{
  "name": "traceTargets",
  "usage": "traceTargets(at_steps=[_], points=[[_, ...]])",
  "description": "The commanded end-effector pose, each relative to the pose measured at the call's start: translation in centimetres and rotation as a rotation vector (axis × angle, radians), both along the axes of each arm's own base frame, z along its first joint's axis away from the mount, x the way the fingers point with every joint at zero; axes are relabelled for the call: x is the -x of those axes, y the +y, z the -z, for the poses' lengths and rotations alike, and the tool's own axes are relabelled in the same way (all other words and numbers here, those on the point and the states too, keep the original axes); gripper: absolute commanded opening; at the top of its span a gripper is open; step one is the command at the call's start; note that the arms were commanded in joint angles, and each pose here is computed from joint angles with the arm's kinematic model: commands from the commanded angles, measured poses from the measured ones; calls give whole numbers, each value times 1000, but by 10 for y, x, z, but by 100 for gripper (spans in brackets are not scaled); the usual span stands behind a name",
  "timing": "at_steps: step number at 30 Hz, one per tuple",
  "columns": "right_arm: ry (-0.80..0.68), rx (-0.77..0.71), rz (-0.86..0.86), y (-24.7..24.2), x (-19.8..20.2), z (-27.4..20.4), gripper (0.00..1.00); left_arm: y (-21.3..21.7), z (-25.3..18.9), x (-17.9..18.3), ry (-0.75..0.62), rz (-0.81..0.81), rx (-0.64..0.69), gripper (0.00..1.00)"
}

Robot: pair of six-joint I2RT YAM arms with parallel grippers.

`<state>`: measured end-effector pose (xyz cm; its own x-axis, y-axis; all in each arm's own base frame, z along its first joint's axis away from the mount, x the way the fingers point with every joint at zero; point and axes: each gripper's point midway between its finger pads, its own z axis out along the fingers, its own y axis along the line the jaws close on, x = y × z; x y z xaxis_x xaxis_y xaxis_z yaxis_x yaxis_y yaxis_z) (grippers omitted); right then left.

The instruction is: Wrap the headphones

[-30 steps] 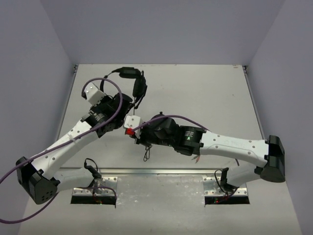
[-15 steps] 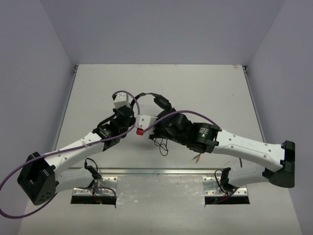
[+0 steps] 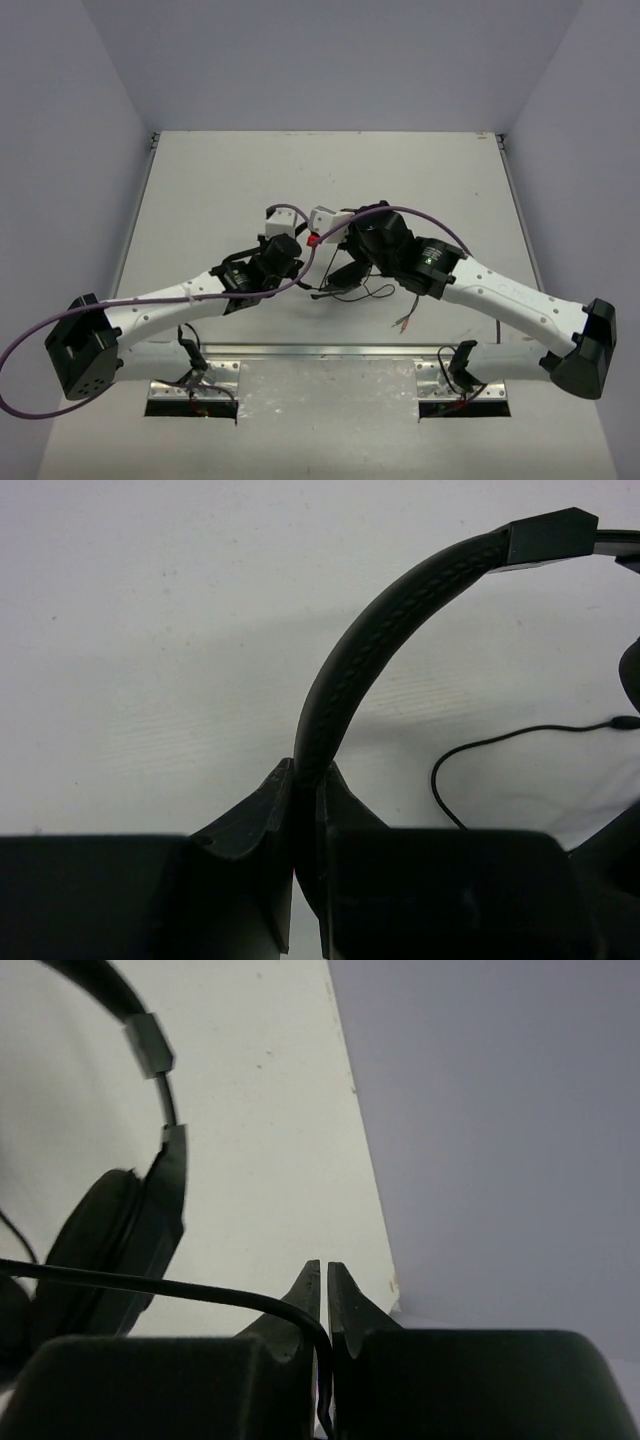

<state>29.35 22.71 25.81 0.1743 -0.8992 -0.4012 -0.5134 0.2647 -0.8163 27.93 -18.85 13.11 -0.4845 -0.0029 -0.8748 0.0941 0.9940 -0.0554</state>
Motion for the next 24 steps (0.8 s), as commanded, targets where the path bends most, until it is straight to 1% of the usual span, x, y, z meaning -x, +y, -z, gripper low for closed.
traceTargets(at_steps=[1,2,3,6,8,11,12,13,14,15,16,17,20,22,23,24], points=[[-289,-88,110,-26,-27,-74,2,-10,1,23,80,63,-98,0],[-314,-119,122,-30,-33,-82,1,-22,-7,26,95,99,-77,0],[-333,-161,121,-31,-35,-89,1,-25,-2,37,140,133,-106,0],[-339,-288,105,-32,-41,-97,1,-34,-17,50,149,194,-86,0],[-337,-332,104,-35,-46,-95,3,-42,-26,60,152,260,-36,0],[-290,-396,64,-33,-49,-87,6,-58,-58,76,98,391,79,0],[-253,-447,15,-25,-45,-84,5,-58,-65,78,89,408,97,0],[-228,-467,-2,-26,-44,-81,4,-60,-70,81,85,427,115,0],[-203,-489,-38,-22,-40,-79,4,-59,-79,84,66,446,133,0],[-154,-536,-111,-10,-31,-71,5,-61,-87,85,55,460,149,0],[-153,-572,-133,-12,-27,-75,6,-63,-92,89,52,488,167,0],[-129,-615,-150,-10,-24,-76,5,-63,-99,90,36,495,181,0],[-69,-666,-194,-2,-16,-73,2,-57,-116,90,5,477,205,0],[-23,-686,-236,7,-10,-68,2,-51,-136,83,-38,425,226,0],[9,-706,-238,11,-9,-64,5,-45,-146,81,-60,394,247,0],[42,-718,-263,16,-6,-59,8,-37,-169,74,-111,331,280,0]])
